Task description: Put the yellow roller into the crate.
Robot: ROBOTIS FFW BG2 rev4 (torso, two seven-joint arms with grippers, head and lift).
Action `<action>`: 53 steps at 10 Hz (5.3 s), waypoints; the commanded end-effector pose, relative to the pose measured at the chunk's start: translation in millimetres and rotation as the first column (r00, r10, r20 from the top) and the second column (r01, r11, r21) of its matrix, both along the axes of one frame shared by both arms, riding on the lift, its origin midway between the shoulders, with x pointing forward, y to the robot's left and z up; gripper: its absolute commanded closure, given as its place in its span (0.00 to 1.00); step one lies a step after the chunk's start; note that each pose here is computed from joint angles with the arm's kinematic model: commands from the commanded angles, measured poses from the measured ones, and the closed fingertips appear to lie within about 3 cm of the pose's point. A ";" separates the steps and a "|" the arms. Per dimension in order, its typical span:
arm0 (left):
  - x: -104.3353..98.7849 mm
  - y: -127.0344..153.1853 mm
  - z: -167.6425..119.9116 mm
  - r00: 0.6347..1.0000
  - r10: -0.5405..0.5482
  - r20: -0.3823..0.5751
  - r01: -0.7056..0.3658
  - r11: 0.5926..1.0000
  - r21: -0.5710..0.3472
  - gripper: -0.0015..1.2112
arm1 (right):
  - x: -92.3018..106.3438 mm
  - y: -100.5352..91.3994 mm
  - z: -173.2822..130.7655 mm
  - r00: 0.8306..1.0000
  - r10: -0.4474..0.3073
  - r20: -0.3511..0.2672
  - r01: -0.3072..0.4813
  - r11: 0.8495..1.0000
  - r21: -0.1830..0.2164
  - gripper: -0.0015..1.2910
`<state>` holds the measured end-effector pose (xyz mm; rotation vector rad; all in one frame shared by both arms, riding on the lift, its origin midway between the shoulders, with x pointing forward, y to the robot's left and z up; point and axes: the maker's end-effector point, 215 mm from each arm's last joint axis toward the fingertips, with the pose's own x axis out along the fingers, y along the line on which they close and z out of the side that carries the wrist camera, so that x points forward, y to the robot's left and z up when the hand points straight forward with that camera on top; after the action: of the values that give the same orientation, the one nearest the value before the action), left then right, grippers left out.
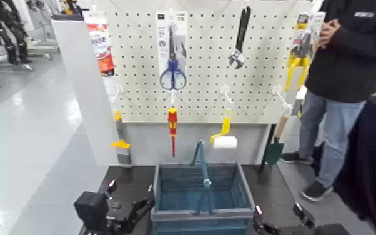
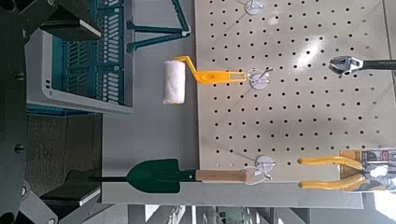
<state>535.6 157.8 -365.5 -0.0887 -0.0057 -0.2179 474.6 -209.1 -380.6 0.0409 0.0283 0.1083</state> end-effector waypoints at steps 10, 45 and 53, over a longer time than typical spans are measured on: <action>-0.9 1.6 -2.2 1.000 0.010 -0.004 -0.010 1.000 -0.008 0.10 | 35.3 3.9 13.7 0.990 0.141 0.006 -0.141 0.990 -0.004 0.11; 8.1 -16.4 5.6 0.999 -0.024 0.021 0.024 1.000 -0.011 0.10 | 238.4 95.1 83.6 0.837 0.546 0.014 -0.542 0.834 -0.107 0.83; 7.1 -13.6 4.9 1.000 -0.020 0.023 0.020 1.000 -0.012 0.10 | 232.9 94.0 91.7 0.837 0.546 0.044 -0.541 0.836 -0.089 0.94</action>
<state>542.9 143.5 -360.7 -0.0976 -0.0289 -0.2415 708.6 -114.6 -289.8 -0.0505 -0.0239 0.6852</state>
